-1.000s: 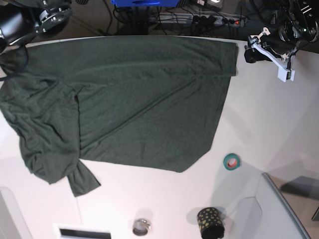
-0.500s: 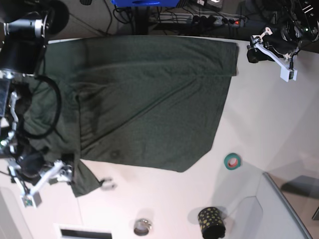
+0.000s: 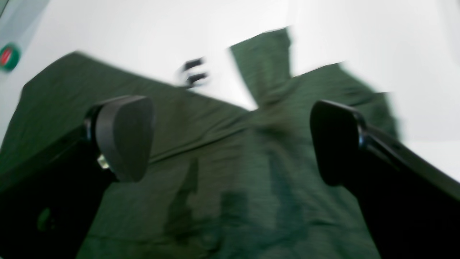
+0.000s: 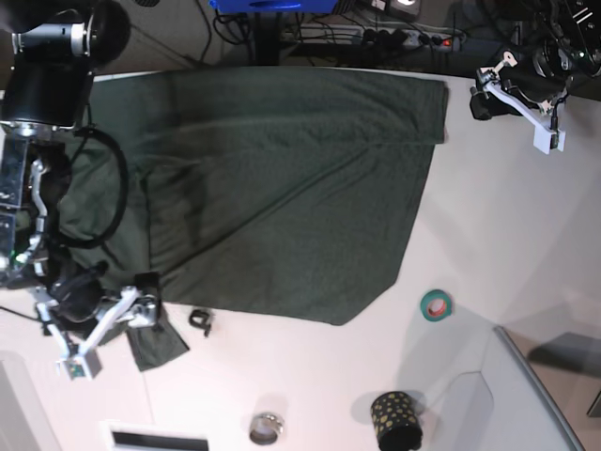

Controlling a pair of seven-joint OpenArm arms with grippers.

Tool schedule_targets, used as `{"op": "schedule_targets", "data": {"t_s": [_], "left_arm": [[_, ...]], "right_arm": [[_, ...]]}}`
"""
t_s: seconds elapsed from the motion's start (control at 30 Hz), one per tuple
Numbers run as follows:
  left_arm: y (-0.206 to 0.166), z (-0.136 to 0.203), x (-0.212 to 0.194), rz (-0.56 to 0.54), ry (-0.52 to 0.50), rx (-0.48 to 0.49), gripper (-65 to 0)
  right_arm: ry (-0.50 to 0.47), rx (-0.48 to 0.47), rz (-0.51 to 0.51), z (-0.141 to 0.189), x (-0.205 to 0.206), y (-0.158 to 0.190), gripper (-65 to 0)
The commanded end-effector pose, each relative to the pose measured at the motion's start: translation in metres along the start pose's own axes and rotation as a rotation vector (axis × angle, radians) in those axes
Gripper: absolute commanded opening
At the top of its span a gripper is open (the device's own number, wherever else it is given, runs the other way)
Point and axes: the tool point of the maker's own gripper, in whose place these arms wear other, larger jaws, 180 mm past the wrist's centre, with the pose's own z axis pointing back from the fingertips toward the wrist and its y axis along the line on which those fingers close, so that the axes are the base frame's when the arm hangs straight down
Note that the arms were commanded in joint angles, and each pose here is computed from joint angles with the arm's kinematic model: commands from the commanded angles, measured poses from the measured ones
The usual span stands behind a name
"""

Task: Layout the t-shirt on the table in an organized manner, then fold the t-shirt properly
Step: 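Reach the right gripper toward the shirt hem near the sleeve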

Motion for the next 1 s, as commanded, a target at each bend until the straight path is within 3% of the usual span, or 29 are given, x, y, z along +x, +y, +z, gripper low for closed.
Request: {"op": "schedule_targets", "data": {"t_s": [0.0,0.17,0.23,0.4,0.53,0.6,0.63,0.7,0.77,0.97], "left_arm": [[0.003,0.004,0.008,-0.006,-0.026,0.006,-25.2],[0.003,0.004,0.007,-0.006,-0.025,0.006,-25.2],[0.003,0.004,0.007,-0.006,-0.025,0.006,-25.2],[0.003,0.004,0.006,-0.006,-0.023,0.006,-25.2],[0.003,0.004,0.006,-0.006,-0.023,0.006,-25.2],[0.003,0.005,0.007,-0.007,-0.024,0.006,-25.2],[0.003,0.005,0.007,-0.008,-0.025,0.006,-25.2],[0.003,0.005,0.007,-0.008,-0.025,0.006,-25.2],[0.003,0.005,0.007,-0.008,-0.024,0.007,-25.2],[0.004,0.006,0.001,-0.007,-0.012,0.011,-25.2]], "right_arm": [[-0.043,-0.010,0.005,0.002,0.016,-0.008,-1.2],[0.060,0.001,-0.054,-0.020,-0.014,-0.015,-1.2],[0.092,0.005,-0.078,-0.028,-0.022,-0.018,-4.4],[0.174,0.014,-0.131,-0.045,-0.043,-0.023,-25.1],[0.261,0.032,-0.181,-0.065,-0.057,-0.024,-46.8],[0.325,0.031,-0.117,-0.082,-0.062,-0.019,-63.5],[0.356,0.025,-0.065,-0.088,-0.063,-0.016,-65.0],[0.462,0.003,0.073,-0.097,-0.074,-0.012,-62.4],[0.529,0.016,0.183,-0.106,-0.079,0.004,-65.0],[0.612,0.042,0.401,-0.117,-0.077,0.035,-64.5]]}}
